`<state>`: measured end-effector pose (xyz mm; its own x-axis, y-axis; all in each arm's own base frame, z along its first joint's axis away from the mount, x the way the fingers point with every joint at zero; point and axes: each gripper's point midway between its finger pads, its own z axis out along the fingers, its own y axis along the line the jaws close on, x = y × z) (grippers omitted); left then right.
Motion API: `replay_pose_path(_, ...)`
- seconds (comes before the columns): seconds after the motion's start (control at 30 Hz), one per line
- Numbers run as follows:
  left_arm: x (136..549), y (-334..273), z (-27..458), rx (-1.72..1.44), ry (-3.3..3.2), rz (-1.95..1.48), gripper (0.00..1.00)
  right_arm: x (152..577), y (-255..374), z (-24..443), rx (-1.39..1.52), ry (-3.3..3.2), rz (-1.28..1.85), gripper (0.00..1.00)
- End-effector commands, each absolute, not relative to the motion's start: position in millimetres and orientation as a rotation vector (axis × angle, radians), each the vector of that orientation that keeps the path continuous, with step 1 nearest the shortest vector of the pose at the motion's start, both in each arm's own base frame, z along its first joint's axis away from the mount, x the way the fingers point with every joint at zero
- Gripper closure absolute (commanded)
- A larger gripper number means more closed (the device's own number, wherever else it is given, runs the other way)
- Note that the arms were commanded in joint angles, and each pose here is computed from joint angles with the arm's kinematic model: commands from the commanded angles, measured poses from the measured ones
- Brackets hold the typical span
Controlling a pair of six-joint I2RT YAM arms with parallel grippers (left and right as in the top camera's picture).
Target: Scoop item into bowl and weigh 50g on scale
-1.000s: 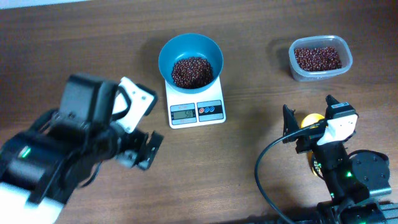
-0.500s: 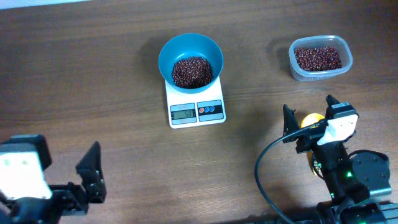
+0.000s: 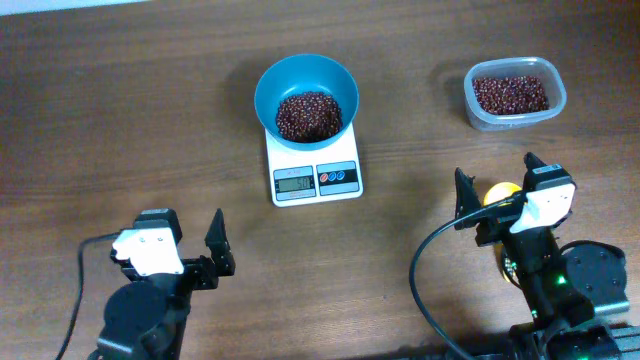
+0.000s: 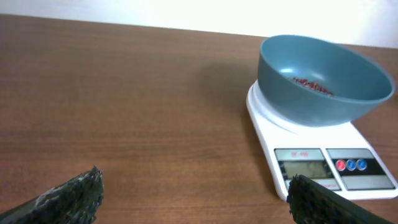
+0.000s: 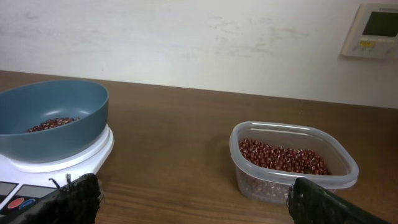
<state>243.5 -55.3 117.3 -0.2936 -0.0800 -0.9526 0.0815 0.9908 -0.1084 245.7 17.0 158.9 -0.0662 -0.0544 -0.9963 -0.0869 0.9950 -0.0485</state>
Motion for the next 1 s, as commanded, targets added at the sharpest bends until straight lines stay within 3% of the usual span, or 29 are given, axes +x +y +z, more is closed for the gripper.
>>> replay_pose_path(0.0, 244, -52, 115, 0.056, 1.829, -0.097, 0.01, 246, 15, 157, -0.094, 1.641, 0.024, 0.01)
replay_pose_path(0.33, 251, -53, 204, 0.004, 1.469, -0.159, 0.02, 246, 15, 157, -0.094, 1.642, 0.024, 0.01)
replay_pose_path(0.57, 248, -31, 146, 0.076, 1.694, 0.036, 0.01, 246, 15, 157, -0.094, 1.642, 0.024, 0.01)
replay_pose_path(0.7, 248, -12, 152, 0.047, 1.667, 0.011, 0.02, 246, 15, 157, -0.094, 1.642, 0.024, 0.01)
replay_pose_path(0.8, 246, -8, 187, -0.029, 1.524, -0.043, 0.02, 246, 15, 157, -0.094, 1.642, 0.024, 0.01)
replay_pose_path(0.9, 246, -6, 157, -0.083, 1.645, -0.085, 0.02, 246, 15, 157, -0.094, 1.642, 0.024, 0.01)
replay_pose_path(0.97, 246, -12, 156, 0.066, 1.651, 0.004, 0.02, 246, 15, 157, -0.094, 1.642, 0.024, 0.02)
